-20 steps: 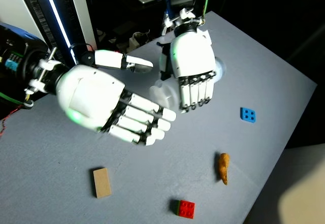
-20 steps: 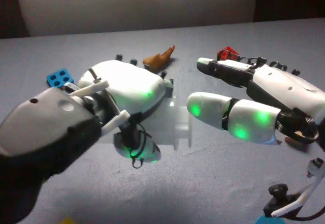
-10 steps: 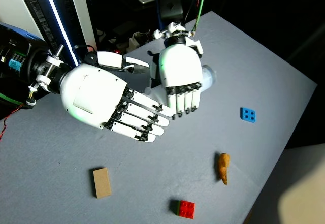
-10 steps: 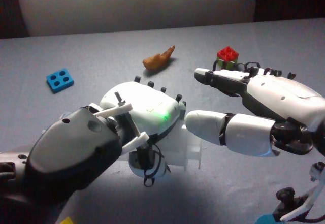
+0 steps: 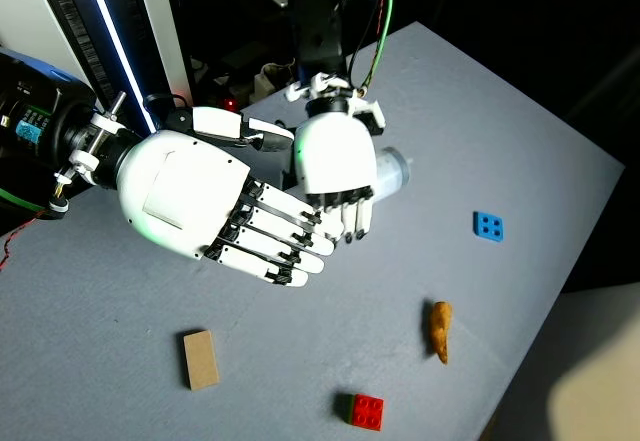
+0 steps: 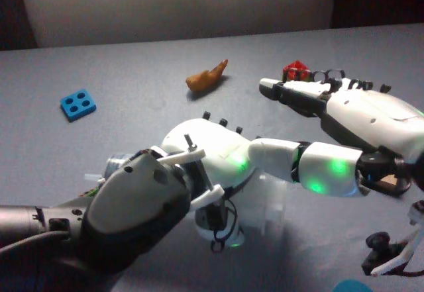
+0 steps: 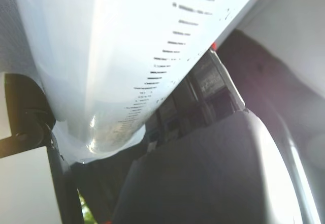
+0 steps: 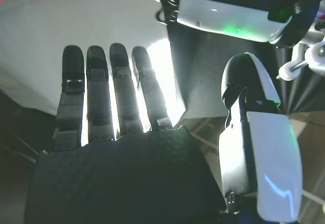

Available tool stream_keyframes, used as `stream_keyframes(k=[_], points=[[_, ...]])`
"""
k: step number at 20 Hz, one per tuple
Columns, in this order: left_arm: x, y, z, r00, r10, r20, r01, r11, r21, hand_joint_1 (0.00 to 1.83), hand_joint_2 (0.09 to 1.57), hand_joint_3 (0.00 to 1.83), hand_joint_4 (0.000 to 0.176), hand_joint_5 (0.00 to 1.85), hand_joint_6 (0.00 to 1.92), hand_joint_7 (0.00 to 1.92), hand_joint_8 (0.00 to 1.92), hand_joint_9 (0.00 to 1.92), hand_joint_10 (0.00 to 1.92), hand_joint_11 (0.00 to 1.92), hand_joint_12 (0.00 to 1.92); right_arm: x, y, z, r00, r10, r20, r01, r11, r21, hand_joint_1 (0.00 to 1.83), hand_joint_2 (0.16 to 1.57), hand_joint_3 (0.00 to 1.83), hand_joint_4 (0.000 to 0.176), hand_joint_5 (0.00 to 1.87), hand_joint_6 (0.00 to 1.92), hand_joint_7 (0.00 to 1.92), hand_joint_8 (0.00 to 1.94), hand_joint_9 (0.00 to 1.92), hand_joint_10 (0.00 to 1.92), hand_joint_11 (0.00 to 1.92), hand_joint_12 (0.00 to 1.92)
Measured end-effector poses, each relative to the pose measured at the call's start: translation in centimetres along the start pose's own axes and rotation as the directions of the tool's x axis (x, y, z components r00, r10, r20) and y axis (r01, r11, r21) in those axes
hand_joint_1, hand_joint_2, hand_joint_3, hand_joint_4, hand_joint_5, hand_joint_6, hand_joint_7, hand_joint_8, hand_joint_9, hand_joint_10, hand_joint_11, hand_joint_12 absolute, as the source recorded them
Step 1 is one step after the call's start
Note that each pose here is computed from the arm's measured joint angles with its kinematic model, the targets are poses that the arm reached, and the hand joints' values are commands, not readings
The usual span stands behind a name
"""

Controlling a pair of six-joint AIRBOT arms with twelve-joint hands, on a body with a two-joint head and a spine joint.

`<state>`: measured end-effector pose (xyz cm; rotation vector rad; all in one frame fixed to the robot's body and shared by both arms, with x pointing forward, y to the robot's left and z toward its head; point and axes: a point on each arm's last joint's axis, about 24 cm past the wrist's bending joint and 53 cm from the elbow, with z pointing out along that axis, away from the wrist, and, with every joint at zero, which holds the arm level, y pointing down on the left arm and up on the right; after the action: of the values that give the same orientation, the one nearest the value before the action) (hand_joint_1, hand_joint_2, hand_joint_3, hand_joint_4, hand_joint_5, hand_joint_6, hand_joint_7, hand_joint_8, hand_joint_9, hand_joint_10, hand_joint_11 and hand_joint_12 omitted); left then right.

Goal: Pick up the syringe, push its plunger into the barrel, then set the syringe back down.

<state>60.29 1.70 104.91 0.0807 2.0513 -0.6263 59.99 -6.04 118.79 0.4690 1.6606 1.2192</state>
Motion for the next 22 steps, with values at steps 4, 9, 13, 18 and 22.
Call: stream_keyframes(k=[4, 9, 13, 18, 22], points=[[0.6, 0.4, 0.4, 0.9999, 0.016, -0.005, -0.016, 0.9999, -0.005, 1.36, 1.16, 0.00, 0.000, 0.90, 1.03, 0.84, 1.22, 0.81, 1.38, 0.64, 1.42, -0.6, 1.7, -0.1, 0.999, -0.045, -0.020, 0.043, 0.995, -0.092, 0.14, 1.13, 0.00, 0.000, 0.26, 0.00, 0.26, 0.00, 0.24, 0.00, 0.00, 0.72], [0.8, 0.8, 0.7, 0.9999, 0.013, -0.008, -0.013, 0.9998, -0.013, 1.35, 1.18, 0.00, 0.000, 0.80, 1.21, 0.86, 1.15, 0.79, 1.40, 0.59, 1.39, -1.6, 0.6, -0.5, 0.994, -0.099, -0.037, 0.097, 0.994, -0.052, 0.14, 1.13, 0.00, 0.000, 0.25, 0.00, 0.26, 0.00, 0.22, 0.00, 0.00, 0.68], [0.6, 1.2, 0.9, 0.9999, 0.011, -0.005, -0.011, 0.9998, -0.019, 1.12, 1.20, 0.00, 0.000, 0.81, 1.23, 0.84, 0.63, 0.77, 0.75, 0.52, 1.32, -1.9, 0.3, -0.7, 0.994, -0.104, -0.044, 0.102, 0.994, -0.043, 0.16, 1.13, 0.00, 0.000, 0.27, 0.00, 0.27, 0.00, 0.24, 0.00, 0.00, 0.70], [-0.5, 1.7, 1.2, 0.9988, 0.038, 0.030, -0.037, 0.9988, -0.032, 0.63, 1.17, 0.00, 0.000, 0.73, 0.05, 0.75, 0.00, 0.68, 0.08, 0.29, 1.08, -1.8, 0.4, -0.7, 0.995, -0.088, -0.047, 0.086, 0.995, -0.046, 0.13, 1.13, 0.00, 0.000, 0.25, 0.00, 0.24, 0.00, 0.22, 0.00, 0.00, 0.62], [-0.9, 2.8, 1.1, 0.9987, -0.012, 0.049, 0.015, 0.9970, -0.076, 0.23, 1.16, 0.00, 0.000, 0.48, 0.00, 0.42, 0.00, 0.38, 0.00, 0.00, 0.92, -1.2, 0.6, -0.8, 0.993, -0.099, -0.059, 0.095, 0.993, -0.065, 0.13, 1.14, 0.00, 0.000, 0.25, 0.01, 0.26, 0.01, 0.22, 0.00, 0.00, 0.61]])
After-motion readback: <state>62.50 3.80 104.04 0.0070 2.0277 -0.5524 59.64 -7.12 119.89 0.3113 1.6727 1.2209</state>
